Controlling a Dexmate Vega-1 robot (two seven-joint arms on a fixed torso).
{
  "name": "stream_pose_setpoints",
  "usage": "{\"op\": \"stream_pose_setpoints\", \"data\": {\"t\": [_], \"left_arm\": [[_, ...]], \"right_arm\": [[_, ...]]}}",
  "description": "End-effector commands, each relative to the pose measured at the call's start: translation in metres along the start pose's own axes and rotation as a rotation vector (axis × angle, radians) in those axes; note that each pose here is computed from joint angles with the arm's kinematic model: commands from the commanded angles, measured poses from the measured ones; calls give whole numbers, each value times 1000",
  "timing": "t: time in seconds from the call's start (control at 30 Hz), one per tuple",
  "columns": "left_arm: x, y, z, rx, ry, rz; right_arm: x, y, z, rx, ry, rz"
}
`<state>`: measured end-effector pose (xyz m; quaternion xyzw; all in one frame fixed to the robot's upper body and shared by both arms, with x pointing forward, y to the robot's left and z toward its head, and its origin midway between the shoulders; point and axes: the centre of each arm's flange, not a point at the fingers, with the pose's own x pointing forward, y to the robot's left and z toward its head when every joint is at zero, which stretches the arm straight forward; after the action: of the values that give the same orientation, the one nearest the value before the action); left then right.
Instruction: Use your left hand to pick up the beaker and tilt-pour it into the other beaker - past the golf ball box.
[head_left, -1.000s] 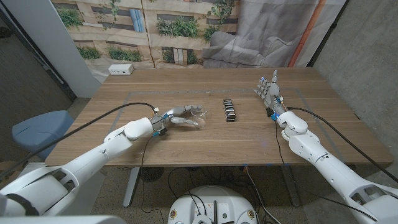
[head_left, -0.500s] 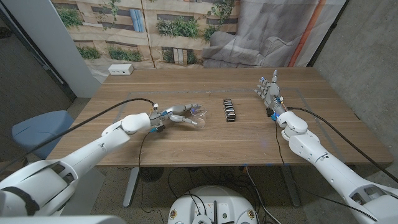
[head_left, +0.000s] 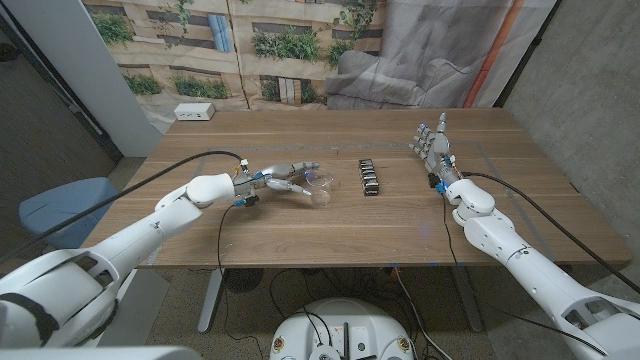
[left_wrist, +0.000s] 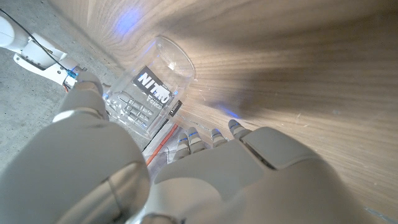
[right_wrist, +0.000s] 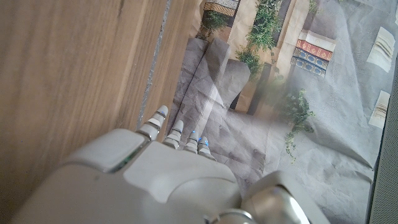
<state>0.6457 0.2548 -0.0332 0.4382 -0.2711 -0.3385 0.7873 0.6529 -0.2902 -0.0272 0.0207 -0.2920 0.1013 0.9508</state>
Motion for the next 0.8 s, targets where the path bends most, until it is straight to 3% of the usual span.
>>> {"op": "stream_pose_setpoints", "data": {"t": [0.03,0.4,0.8], "left_arm": [[-14,21,1,-8,-9,5],[-34,31,-3,-38,-23,12],[-46,46,-19,-163,-35,112]], "right_arm": [[0,0,0,0,0,0],[0,0,0,0,0,0],[0,0,0,0,0,0]]}}
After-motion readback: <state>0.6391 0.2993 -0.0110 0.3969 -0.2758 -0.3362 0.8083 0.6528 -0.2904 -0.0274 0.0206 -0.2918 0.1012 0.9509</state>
